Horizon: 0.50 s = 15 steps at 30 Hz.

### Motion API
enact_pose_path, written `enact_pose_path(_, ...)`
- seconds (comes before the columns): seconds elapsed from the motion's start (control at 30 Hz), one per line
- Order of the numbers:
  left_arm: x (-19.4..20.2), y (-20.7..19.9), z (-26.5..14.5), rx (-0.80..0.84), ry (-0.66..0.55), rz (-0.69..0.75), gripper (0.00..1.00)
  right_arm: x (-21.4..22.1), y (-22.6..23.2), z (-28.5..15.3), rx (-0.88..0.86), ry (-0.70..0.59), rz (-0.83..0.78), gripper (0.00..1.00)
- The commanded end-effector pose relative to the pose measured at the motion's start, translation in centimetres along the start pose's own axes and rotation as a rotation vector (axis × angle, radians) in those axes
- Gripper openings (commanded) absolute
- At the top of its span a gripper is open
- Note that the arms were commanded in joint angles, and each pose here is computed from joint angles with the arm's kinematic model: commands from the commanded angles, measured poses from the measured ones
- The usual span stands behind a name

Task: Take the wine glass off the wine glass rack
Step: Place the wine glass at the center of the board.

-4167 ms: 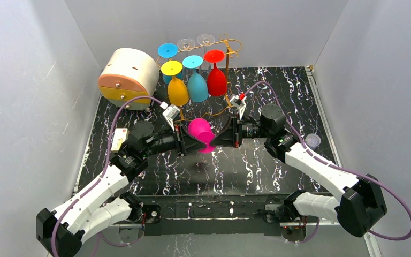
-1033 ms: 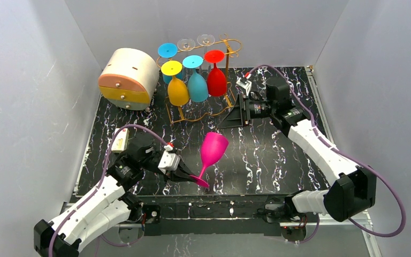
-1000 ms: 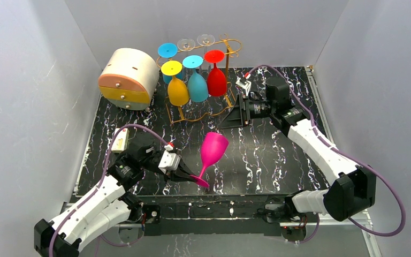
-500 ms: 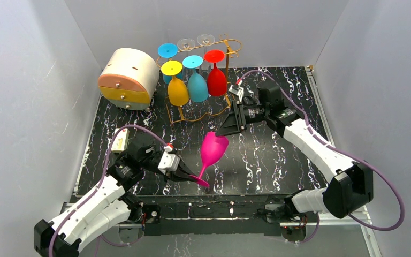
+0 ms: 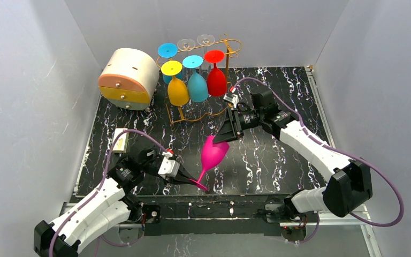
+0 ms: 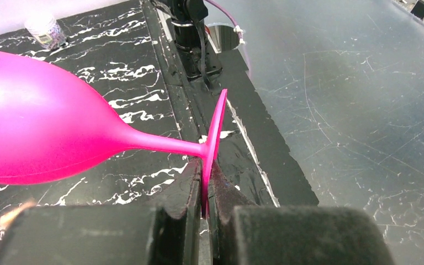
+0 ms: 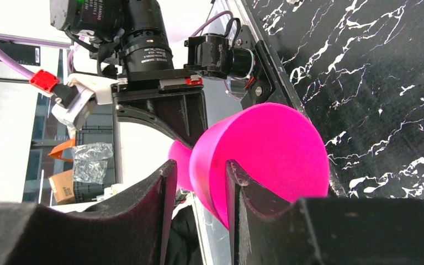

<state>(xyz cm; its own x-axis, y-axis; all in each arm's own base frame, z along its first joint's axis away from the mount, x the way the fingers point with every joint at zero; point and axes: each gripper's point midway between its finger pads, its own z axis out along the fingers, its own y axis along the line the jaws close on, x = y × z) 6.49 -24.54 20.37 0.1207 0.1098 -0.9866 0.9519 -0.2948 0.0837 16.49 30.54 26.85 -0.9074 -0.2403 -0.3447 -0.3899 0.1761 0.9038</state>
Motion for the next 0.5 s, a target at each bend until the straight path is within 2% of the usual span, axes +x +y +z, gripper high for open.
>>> enact_pose_path(0.0,2.3,-0.4,0.0,0.005,0.043,-0.036,0.0,0.0,1.8,-0.5,-0.024,0.029,-0.015,0.44)
enact_pose_path(0.23,2.9,-0.4,-0.1,-0.006,0.063,-0.039,0.0,0.4,3.1,-1.0,-0.049,0.054,-0.032,0.22)
enact_pose_path(0.33,3.1,-0.3,-0.2,-0.016,0.074,-0.042,0.0,0.6,3.7,-1.1,-0.075,0.069,-0.036,0.2)
enact_pose_path(0.47,3.6,-0.3,-0.2,-0.015,0.088,-0.042,0.0,1.4,4.1,-1.0,-0.101,0.099,-0.041,0.28)
